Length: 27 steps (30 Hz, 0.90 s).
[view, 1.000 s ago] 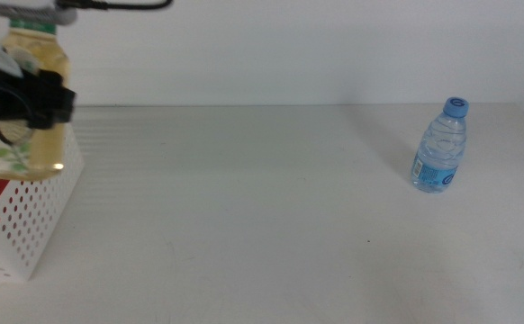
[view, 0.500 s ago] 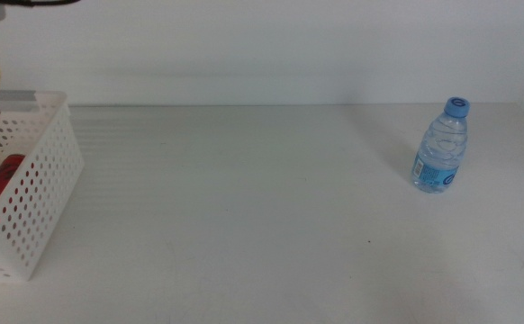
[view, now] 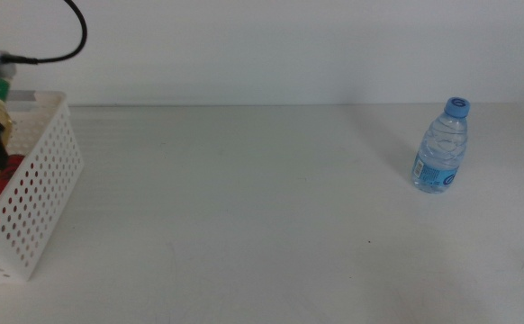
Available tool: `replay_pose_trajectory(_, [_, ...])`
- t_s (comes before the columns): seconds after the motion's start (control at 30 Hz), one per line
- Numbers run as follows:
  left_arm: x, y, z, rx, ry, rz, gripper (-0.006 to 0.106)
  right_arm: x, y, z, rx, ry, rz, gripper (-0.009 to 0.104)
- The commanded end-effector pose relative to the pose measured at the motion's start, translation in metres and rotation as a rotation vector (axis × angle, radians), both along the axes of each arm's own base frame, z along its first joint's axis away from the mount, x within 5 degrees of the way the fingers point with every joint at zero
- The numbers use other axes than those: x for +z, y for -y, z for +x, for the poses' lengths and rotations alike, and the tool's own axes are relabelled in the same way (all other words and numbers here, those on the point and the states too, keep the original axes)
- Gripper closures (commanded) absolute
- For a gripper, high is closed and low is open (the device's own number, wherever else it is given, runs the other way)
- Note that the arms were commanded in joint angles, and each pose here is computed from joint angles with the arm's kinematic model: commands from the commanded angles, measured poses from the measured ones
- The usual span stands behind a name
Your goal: Use arms to grab the bottles and put them into the dustbin to the left of the table.
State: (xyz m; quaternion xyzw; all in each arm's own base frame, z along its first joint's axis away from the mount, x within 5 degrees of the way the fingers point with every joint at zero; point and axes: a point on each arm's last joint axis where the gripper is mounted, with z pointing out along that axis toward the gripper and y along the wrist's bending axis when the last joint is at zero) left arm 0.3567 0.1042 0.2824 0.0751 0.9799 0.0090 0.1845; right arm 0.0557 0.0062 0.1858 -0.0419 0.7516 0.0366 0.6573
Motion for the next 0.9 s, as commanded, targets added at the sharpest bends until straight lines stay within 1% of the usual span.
replay_pose_trajectory(0.0, [0.025, 0.001, 0.005, 0.011, 0.133, 0.002, 0.091, 0.011, 0.001, -0.002, -0.005, 0.112, 0.000, 0.025])
replay_pose_trajectory(0.23, [-0.002, -0.001, 0.017, 0.014, 0.057, -0.040, 0.091, 0.011, 0.001, -0.002, -0.005, 0.112, 0.000, 0.025])
replay_pose_trajectory(0.4, [-0.005, -0.001, 0.017, 0.011, 0.042, -0.043, 0.091, 0.011, 0.001, -0.002, -0.005, 0.112, 0.000, 0.025])
replay_pose_trajectory(0.5, [-0.007, 0.000, 0.014, 0.002, 0.000, -0.048, 0.091, 0.011, 0.001, -0.002, -0.005, 0.112, 0.000, 0.025])
replay_pose_trajectory(0.77, [-0.021, 0.001, 0.014, -0.004, -0.077, -0.080, 0.091, 0.011, 0.001, -0.002, -0.005, 0.112, 0.000, 0.025])
replay_pose_trajectory(0.87, [-0.021, 0.001, 0.015, -0.002, -0.071, -0.084, 0.087, 0.011, 0.001, -0.002, -0.005, 0.112, 0.000, 0.025])
